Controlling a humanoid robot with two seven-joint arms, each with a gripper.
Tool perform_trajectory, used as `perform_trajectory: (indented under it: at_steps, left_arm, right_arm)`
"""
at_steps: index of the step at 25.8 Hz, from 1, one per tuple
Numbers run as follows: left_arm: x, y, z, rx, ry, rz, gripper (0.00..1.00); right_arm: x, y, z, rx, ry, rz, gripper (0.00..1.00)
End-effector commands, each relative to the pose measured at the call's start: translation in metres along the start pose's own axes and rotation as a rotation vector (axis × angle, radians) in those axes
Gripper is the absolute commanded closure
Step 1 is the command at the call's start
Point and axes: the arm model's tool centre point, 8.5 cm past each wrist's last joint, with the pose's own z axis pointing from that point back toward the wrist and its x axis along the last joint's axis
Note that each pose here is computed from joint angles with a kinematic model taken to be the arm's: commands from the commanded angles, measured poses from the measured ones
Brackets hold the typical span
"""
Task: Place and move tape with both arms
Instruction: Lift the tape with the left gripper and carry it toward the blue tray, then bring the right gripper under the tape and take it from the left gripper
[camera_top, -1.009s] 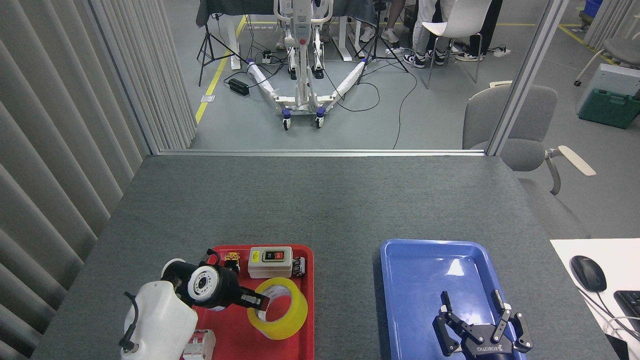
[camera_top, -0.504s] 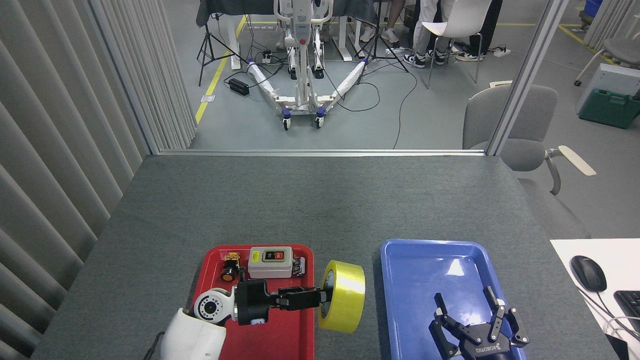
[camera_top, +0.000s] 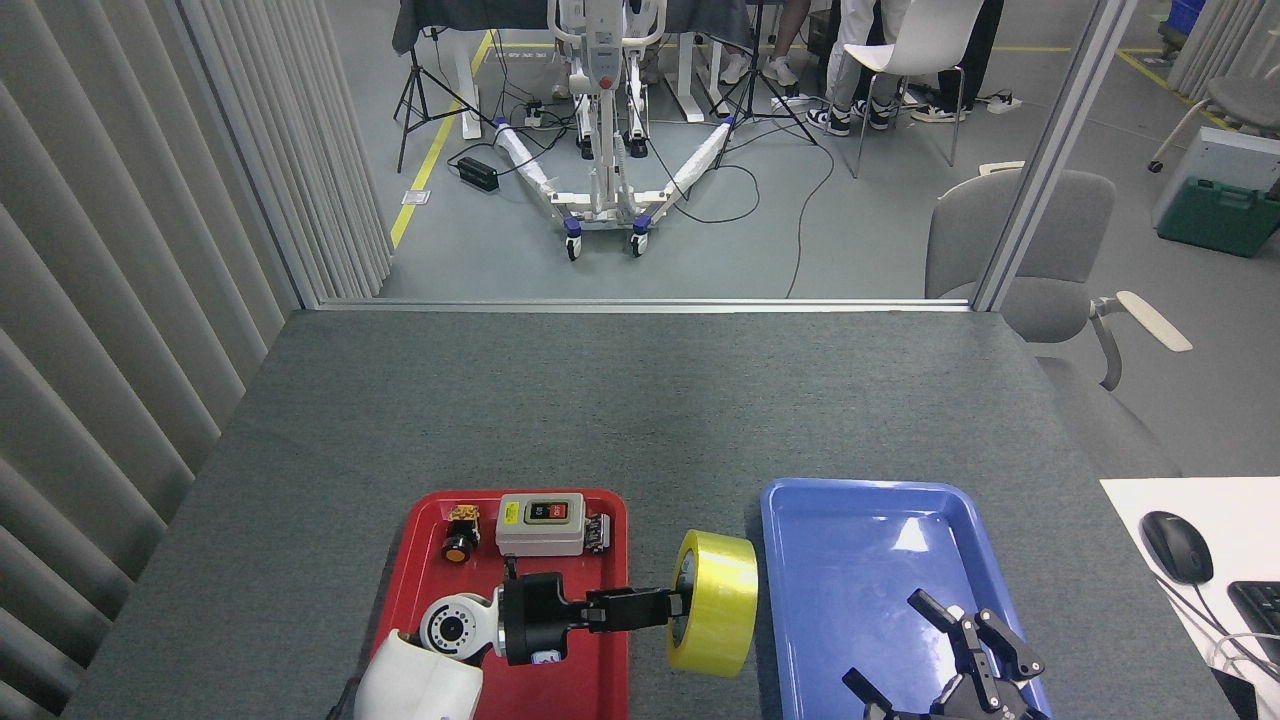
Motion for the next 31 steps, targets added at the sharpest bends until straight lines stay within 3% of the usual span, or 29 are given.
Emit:
perform_trajectory:
  at_steps: [1, 17, 23, 26, 31]
  left_arm:
    - [-0.001, -0.007, 0.000, 0.000, -0.002, 0.008, 1.00]
    - [0.008, -0.028, -0.017, 0.020, -0.032, -0.001, 1.00]
    - [0.010, -0.037, -0.023, 0.038, -0.041, 0.006, 1.00]
    - [0.010, -0.039, -0.023, 0.032, -0.040, 0.006, 1.00]
    - [0.010, -0.039, -0.023, 0.032, -0.040, 0.007, 0.96]
  right_arm:
    - [0.007, -0.001, -0.002, -0.002, -0.025, -0.007, 0.00]
    - [0.079, 0.018, -0.042, 0.016, -0.209, -0.101, 0.02]
    - [0.083, 0.019, -0.044, 0.016, -0.220, -0.105, 0.15]
    - [0.083, 0.019, -0.044, 0.017, -0.223, -0.103, 0.36]
    - [0.080, 0.019, -0.042, 0.026, -0.223, -0.095, 0.85]
